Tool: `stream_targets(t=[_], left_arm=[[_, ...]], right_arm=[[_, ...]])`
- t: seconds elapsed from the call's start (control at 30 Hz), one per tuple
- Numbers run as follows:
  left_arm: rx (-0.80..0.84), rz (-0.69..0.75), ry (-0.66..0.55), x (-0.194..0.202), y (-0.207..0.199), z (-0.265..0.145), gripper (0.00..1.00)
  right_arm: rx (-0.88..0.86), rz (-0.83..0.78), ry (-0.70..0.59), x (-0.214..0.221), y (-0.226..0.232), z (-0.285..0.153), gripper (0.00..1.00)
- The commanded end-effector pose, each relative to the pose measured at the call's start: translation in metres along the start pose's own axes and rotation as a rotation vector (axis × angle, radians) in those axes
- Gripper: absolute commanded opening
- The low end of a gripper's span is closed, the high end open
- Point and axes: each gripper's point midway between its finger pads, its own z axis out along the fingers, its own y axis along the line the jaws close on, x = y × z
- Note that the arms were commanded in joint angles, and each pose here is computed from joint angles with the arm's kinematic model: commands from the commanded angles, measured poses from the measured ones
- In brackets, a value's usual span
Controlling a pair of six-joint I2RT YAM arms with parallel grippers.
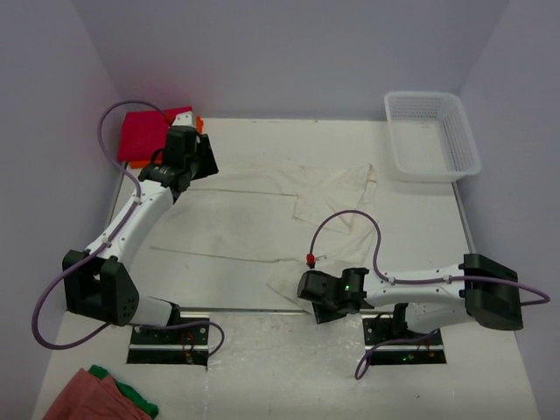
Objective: Fold and stack the t-shirts
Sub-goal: Grap the side of the flattened tshirt closest away from the robot with both arms
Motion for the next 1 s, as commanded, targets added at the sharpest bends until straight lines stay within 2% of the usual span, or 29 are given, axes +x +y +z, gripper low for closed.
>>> stream_targets(t=[0.0,0.13,0.43,0.77,0.87,0.93,0.97], left_arm=[[0.021,0.006,-0.029,-0.005,-0.005,-0.008,0.59],[0.018,0.015,-0.033,-0.005,-0.005,-0.009,0.59],[0.009,0.016,-0.038,-0.001,-0.002,-0.013,0.6],[0.019,0.023,-0.038,0.0,-0.006,-0.014,0.6],[0.019,0.025,-0.038,0.0,-0.006,-0.015,0.6],[0.016,0.027,-0.035,0.002,-0.006,-0.014,0.6],[0.013,0.029,-0.033,0.004,-0.005,-0.014,0.6]], right_arm=[[0.005,0.024,-0.043,-0.011,0.009,0.013,0.33],[0.005,0.023,-0.035,-0.012,0.014,0.014,0.2],[0.017,0.008,-0.033,-0.017,0.02,0.017,0.15],[0.038,0.002,-0.042,-0.027,0.02,0.016,0.15],[0.046,0.006,-0.047,-0.029,0.017,0.017,0.08],[0.056,0.003,-0.055,-0.032,0.016,0.015,0.0],[0.058,0.001,-0.055,-0.032,0.016,0.013,0.0]])
